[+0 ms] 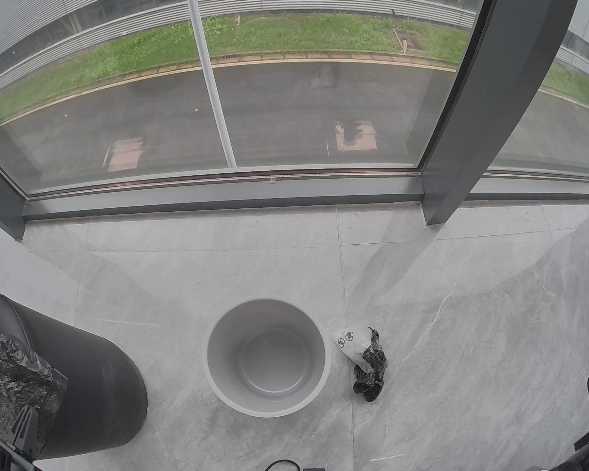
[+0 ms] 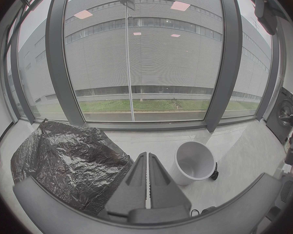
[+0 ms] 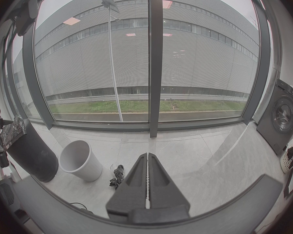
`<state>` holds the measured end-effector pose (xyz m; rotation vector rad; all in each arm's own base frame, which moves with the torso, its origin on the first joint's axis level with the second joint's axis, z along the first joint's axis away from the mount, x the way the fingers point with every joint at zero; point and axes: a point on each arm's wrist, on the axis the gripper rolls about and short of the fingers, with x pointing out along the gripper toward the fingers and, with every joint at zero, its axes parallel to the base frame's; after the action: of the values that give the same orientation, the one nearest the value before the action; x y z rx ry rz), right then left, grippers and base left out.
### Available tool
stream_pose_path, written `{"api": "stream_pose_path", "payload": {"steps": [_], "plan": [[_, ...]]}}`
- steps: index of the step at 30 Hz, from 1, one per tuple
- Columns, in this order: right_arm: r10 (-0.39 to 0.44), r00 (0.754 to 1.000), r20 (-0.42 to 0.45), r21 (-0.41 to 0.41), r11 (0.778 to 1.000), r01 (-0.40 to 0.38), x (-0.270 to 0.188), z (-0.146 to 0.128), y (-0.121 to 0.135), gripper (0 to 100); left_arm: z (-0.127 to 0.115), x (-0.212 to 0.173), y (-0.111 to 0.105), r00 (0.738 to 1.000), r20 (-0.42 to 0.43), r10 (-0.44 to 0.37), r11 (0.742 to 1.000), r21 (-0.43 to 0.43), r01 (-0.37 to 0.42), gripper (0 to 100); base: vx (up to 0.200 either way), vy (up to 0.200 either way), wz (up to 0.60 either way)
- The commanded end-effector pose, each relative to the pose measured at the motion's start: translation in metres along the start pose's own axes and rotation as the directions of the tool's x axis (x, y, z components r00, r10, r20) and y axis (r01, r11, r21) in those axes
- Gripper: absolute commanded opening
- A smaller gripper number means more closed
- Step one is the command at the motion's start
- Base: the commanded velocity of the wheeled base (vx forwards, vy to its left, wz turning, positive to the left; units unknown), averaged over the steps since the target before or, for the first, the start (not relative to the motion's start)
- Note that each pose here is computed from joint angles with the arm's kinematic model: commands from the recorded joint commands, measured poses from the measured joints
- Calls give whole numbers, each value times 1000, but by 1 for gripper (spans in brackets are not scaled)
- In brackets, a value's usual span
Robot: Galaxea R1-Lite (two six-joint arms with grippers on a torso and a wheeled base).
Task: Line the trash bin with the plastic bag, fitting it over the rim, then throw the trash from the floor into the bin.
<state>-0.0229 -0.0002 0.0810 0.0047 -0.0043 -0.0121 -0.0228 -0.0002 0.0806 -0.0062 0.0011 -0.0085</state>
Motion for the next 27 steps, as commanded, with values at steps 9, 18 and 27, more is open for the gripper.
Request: {"api": "stream_pose_path", "payload": {"steps": [9,18,27], "plan": [[0,1000,-4,-5,1000,0,0,-5,0,0,-5,0,0,1000,-1,-7,1000,9,7,0,0,0,0],[1,1000,-3,-5,1000,-1,0,-5,0,0,84,-17,1,991,112,-73,993,-79,82,0,0,0,0],[1,1000,-4,-17,1000,-1,0,-5,0,0,48,-15,2,993,-68,-97,986,126,105,0,0,0,0]]}}
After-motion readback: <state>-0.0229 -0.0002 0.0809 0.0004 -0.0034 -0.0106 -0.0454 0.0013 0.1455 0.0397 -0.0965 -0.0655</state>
